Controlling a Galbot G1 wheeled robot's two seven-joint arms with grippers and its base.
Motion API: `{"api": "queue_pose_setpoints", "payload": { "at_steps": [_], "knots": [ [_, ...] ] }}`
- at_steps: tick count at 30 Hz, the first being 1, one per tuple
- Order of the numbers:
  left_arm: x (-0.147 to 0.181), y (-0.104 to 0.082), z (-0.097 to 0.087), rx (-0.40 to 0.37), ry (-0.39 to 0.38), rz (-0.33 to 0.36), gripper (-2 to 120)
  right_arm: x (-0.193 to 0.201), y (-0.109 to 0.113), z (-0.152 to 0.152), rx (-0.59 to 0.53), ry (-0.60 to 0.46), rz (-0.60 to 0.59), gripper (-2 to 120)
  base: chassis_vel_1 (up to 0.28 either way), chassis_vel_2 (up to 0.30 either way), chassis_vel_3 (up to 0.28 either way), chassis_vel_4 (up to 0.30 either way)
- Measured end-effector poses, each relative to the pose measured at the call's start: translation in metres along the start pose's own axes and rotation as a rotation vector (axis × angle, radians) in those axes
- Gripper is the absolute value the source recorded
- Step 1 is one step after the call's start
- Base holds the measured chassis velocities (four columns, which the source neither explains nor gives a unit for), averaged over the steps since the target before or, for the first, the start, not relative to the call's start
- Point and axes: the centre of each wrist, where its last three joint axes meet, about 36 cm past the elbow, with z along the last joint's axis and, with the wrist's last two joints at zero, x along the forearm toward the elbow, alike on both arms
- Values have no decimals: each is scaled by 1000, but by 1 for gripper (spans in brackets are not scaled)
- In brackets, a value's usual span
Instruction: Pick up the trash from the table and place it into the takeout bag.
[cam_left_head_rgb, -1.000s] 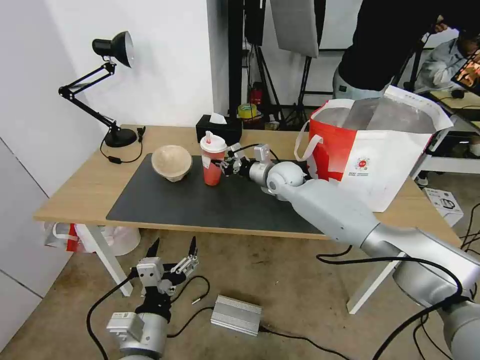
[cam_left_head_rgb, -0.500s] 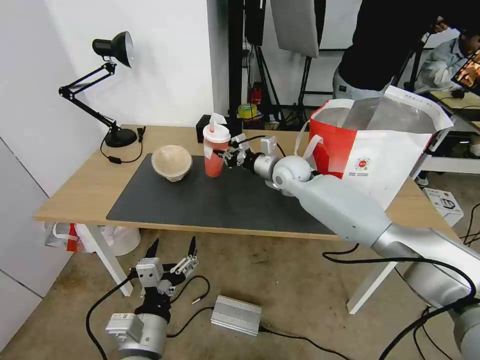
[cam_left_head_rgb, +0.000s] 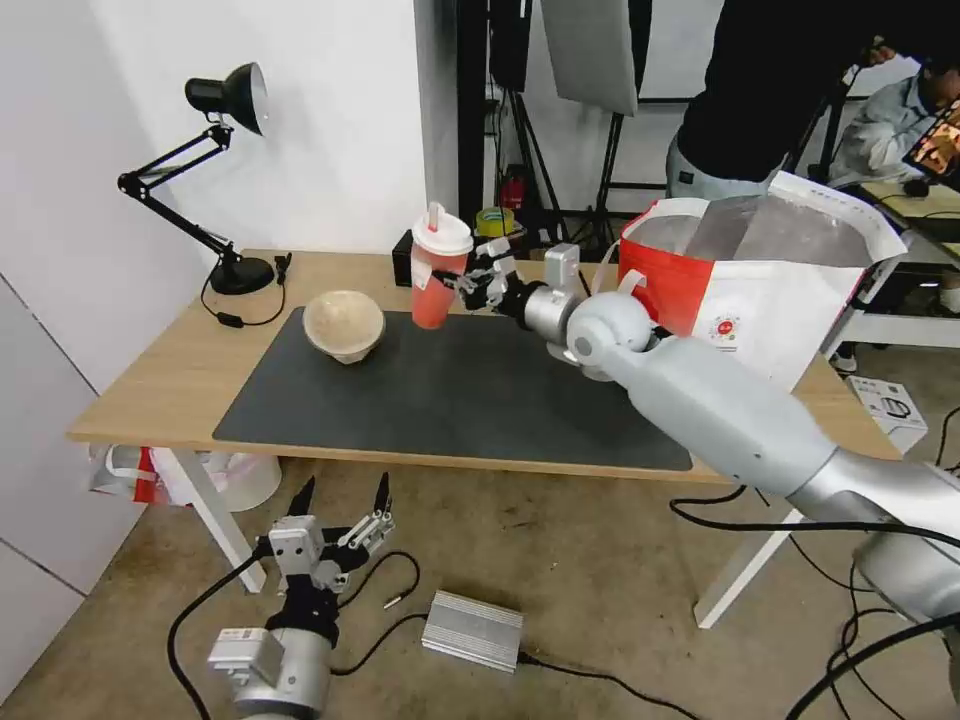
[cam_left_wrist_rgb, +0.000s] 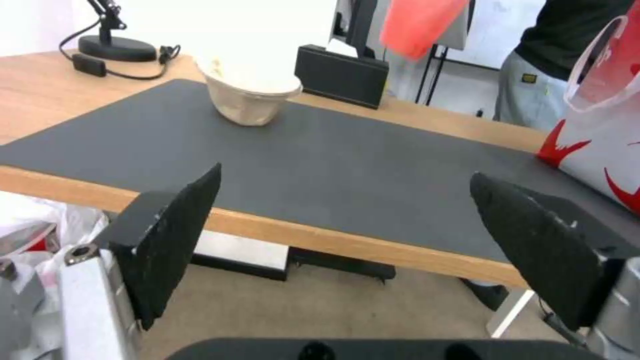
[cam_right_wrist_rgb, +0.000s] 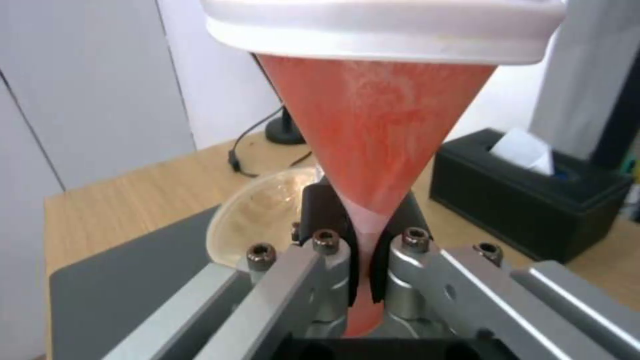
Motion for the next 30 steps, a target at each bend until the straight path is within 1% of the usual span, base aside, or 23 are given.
{"api": "queue_pose_setpoints", "payload": {
  "at_steps": [3,6,8,10,12,24,30],
  "knots": [
    [1,0,-1,-2,-2,-1,100,21,-1,-11,4,-18,9,2,0,0,0,0],
    [1,0,-2,-2,-4,0,100,30,0,-15,8,-21,8,2,0,0,0,0],
    [0,-1,-3,-4,-8,4,100,47,-3,-22,20,-24,15,2,0,0,0,0],
    [0,-2,-3,-5,-7,5,100,50,-3,-23,22,-25,16,2,0,0,0,0],
    [0,-2,-5,-7,-10,6,100,62,-5,-30,28,-35,22,2,0,0,0,0],
    [0,-2,-9,-10,-18,6,100,91,-6,-46,38,-65,37,2,0,0,0,0],
    [-1,-1,-10,-9,-23,4,100,102,-7,-52,24,-73,46,2,0,0,0,0]
  ]
}}
